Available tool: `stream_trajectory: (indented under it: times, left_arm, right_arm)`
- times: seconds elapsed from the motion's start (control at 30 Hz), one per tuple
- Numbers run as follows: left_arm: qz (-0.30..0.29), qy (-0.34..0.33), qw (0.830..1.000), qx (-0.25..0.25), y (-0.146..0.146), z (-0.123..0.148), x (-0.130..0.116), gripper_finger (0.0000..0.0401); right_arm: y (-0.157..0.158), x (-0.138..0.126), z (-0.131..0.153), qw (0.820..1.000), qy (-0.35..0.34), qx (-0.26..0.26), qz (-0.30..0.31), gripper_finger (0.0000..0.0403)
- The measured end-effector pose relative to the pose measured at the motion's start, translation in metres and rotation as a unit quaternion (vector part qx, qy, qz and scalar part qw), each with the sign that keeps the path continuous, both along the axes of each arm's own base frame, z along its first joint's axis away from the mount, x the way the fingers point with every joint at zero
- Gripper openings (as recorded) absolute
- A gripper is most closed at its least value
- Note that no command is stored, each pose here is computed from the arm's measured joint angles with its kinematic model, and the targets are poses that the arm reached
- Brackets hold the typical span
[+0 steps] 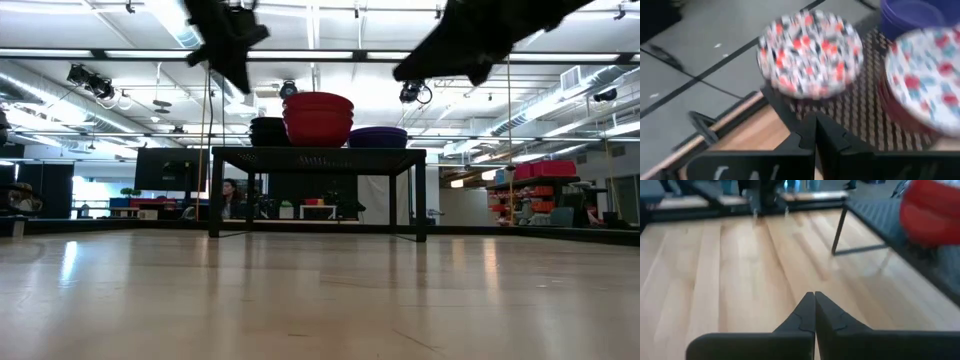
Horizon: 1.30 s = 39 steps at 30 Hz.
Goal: Pick & Place Mini bowls
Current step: Return to Home Position
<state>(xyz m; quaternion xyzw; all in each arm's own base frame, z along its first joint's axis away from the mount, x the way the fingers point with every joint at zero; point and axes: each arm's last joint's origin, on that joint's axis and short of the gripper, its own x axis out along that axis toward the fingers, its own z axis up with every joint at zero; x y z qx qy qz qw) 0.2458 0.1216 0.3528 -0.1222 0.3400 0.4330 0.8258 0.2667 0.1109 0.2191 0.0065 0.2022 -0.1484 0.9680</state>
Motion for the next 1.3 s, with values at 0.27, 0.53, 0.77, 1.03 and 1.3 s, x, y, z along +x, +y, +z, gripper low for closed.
stream_trajectory:
  times: [0.27,0.53,0.77,1.03,1.3]
  left_arm:
    - [-0.128,-0.168,0.977,-0.018,-0.063,-0.06,-0.07,0.0009]
    - [-0.3,-0.34,0.891,-0.023,-0.111,-0.102,-0.094,0.0015]
    - [-0.369,-0.376,0.85,0.009,-0.135,-0.116,-0.1,0.0009]
    - [-0.372,-0.379,0.847,0.015,-0.143,-0.117,-0.101,0.0013]
    - [-0.356,-0.379,0.854,0.023,-0.143,-0.117,-0.101,0.001]
  right_arm:
    - [0.014,-0.043,-0.004,0.993,0.002,0.068,0.094,0.0]
    - [-0.001,-0.102,0.004,0.958,-0.099,0.162,0.213,0.0]
    - [-0.023,-0.132,0.018,0.94,-0.201,0.126,0.245,0.0]
    - [-0.048,-0.161,0.008,0.923,-0.263,0.095,0.263,0.0]
    - [-0.071,-0.174,-0.005,0.905,-0.324,0.086,0.262,0.0]
